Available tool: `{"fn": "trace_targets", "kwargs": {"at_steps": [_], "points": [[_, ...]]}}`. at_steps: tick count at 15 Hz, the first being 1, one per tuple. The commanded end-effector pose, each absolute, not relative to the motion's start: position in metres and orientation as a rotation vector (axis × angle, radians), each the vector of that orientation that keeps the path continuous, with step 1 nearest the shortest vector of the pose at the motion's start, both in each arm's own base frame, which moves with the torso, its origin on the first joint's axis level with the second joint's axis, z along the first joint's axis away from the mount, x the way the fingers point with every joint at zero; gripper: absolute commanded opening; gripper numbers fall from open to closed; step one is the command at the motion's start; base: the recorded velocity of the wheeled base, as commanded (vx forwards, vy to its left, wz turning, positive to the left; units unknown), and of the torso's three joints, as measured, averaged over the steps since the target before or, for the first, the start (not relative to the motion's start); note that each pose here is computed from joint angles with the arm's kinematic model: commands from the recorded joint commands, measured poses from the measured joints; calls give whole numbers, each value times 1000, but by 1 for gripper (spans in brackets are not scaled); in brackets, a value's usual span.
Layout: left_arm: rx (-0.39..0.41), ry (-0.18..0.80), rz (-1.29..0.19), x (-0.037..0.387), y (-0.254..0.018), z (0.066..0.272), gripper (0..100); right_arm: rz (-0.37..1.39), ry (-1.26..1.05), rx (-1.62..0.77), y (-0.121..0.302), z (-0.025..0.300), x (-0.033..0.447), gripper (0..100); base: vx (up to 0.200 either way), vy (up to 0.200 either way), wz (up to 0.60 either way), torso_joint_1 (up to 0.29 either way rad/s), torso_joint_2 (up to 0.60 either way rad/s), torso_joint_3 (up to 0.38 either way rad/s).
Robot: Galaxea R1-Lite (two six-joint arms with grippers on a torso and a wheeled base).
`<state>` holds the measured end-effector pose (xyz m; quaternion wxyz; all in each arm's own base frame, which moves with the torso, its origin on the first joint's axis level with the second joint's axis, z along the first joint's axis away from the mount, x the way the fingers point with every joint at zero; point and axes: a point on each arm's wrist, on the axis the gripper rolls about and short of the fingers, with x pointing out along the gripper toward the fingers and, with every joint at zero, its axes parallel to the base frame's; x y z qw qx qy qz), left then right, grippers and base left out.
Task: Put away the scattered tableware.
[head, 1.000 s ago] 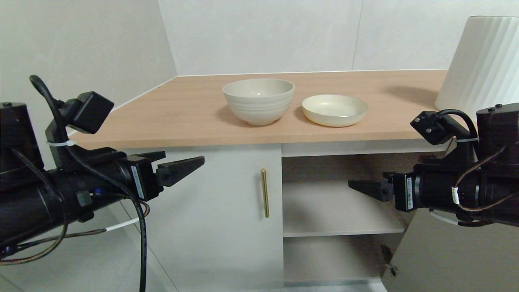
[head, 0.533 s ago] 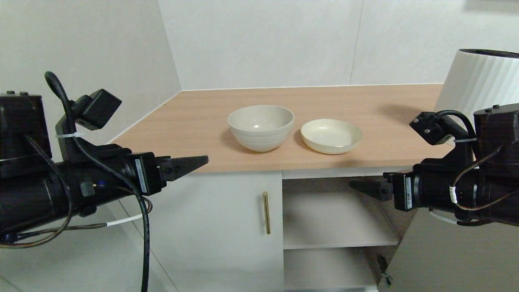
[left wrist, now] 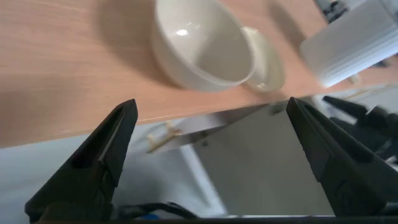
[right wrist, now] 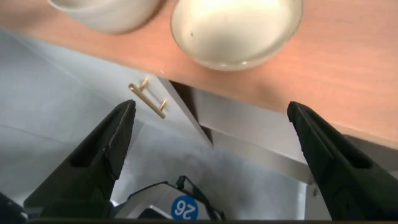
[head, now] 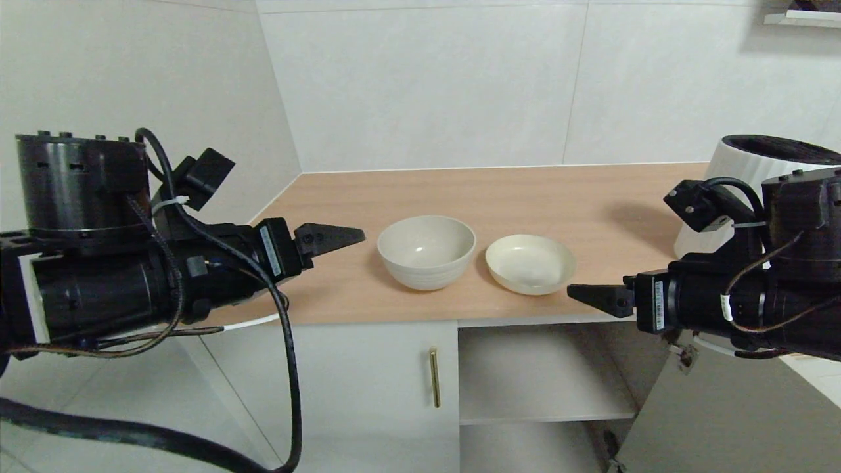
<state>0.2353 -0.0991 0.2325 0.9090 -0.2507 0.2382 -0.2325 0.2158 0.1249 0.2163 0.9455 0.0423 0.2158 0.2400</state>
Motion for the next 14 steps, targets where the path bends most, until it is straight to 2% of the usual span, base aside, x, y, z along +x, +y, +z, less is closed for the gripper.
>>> {"fn": "trace_targets", "kwargs": {"at_steps": [1, 4, 10, 14], "points": [[-524, 529, -475, 244, -106, 225, 100, 488, 448, 84, 126, 214, 218, 100, 0, 0, 0, 207, -491, -286], [-570, 551, -462, 250, -109, 223, 100, 479, 448, 85, 125, 213, 221, 100, 0, 0, 0, 173, -419, -232], [-630, 589, -436, 263, -117, 217, 100, 461, 450, 106, 132, 219, 235, 100, 0, 0, 0, 22, -39, -23], [-668, 676, -386, 288, -128, 192, 100, 366, 616, 256, 136, 231, 252, 100, 0, 0, 0, 0, 0, 0]]}}
